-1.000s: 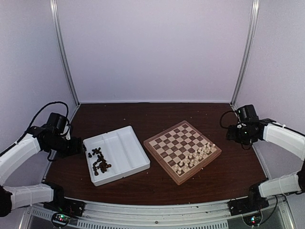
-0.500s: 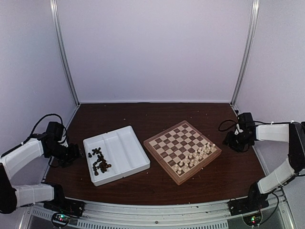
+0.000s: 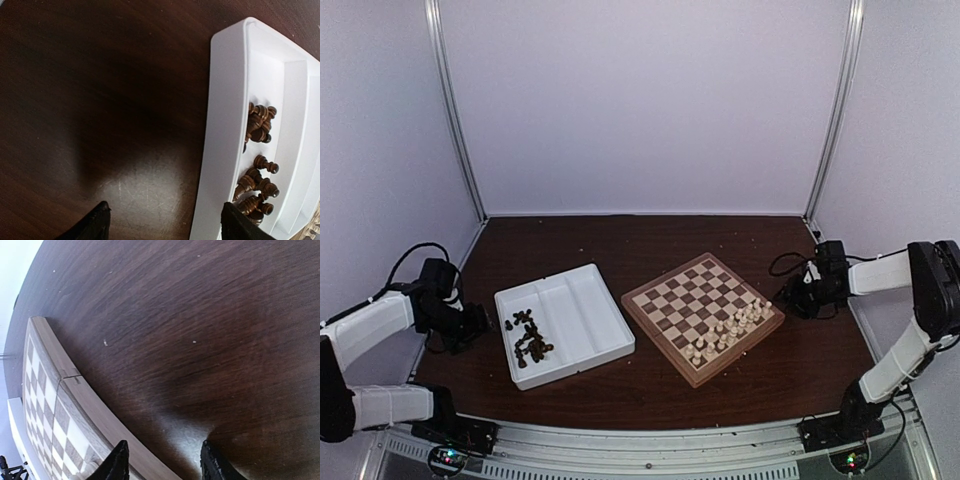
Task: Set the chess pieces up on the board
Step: Reset both arms
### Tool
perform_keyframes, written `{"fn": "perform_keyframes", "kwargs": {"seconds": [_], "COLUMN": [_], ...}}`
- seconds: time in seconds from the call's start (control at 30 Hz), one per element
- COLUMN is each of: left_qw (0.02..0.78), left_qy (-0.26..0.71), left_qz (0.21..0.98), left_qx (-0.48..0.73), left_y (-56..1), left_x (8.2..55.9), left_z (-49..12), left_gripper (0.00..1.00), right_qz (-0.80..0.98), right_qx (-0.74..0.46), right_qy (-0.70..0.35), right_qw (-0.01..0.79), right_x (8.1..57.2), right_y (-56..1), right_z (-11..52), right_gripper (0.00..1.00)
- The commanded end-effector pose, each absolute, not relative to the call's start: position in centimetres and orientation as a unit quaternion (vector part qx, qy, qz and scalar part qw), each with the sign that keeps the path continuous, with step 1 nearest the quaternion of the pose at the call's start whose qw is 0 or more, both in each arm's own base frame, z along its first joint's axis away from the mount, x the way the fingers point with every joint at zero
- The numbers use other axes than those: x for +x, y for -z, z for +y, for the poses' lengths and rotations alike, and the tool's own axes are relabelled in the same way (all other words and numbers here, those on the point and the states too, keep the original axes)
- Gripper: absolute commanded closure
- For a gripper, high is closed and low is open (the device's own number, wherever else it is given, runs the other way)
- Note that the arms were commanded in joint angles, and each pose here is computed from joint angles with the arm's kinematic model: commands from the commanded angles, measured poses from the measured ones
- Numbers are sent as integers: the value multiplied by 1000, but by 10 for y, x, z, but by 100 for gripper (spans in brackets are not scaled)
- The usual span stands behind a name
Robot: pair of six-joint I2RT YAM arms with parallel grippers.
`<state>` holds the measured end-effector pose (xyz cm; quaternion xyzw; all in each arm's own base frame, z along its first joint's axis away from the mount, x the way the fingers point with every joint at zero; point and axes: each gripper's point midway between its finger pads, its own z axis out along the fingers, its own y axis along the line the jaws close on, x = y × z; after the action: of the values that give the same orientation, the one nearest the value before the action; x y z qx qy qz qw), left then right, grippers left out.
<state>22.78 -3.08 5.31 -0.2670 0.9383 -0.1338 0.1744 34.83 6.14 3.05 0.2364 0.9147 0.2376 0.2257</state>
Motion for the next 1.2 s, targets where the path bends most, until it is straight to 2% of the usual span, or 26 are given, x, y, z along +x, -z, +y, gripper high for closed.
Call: {"fn": "perform_keyframes", "kwargs": {"seconds": [0.0, 0.2, 0.37, 0.4, 0.77, 0.97, 1.17], "left_qw": [192, 210, 219, 219, 218, 214, 206], "left_qy": [119, 116, 114, 113, 141, 143, 134], "left_qz": [929, 919, 916, 916, 909, 907, 906], "left_qx": [-293, -312, -316, -317, -327, -335, -345], "left_y": [-53, -59, -63, -63, -54, -47, -36], "left_x": [233, 234, 235, 235, 239, 240, 241], "left_z": [-20, -11, -7, -7, -13, -13, -11], "left_gripper": [24, 25, 25, 25, 25, 25, 39], "right_qz": [911, 889, 869, 866, 850, 860, 865], "right_qx": [249, 279, 314, 319, 322, 289, 272], "right_qy": [-272, -313, -333, -337, -375, -382, -373], "right_qw": [187, 183, 187, 187, 182, 175, 197], "right_x": [337, 336, 329, 328, 311, 303, 305], "right_y": [-16, -18, -16, -16, -25, -30, -43], "right_z": [73, 82, 83, 83, 101, 134, 138], "right_gripper": [55, 66, 85, 86, 87, 87, 82]}}
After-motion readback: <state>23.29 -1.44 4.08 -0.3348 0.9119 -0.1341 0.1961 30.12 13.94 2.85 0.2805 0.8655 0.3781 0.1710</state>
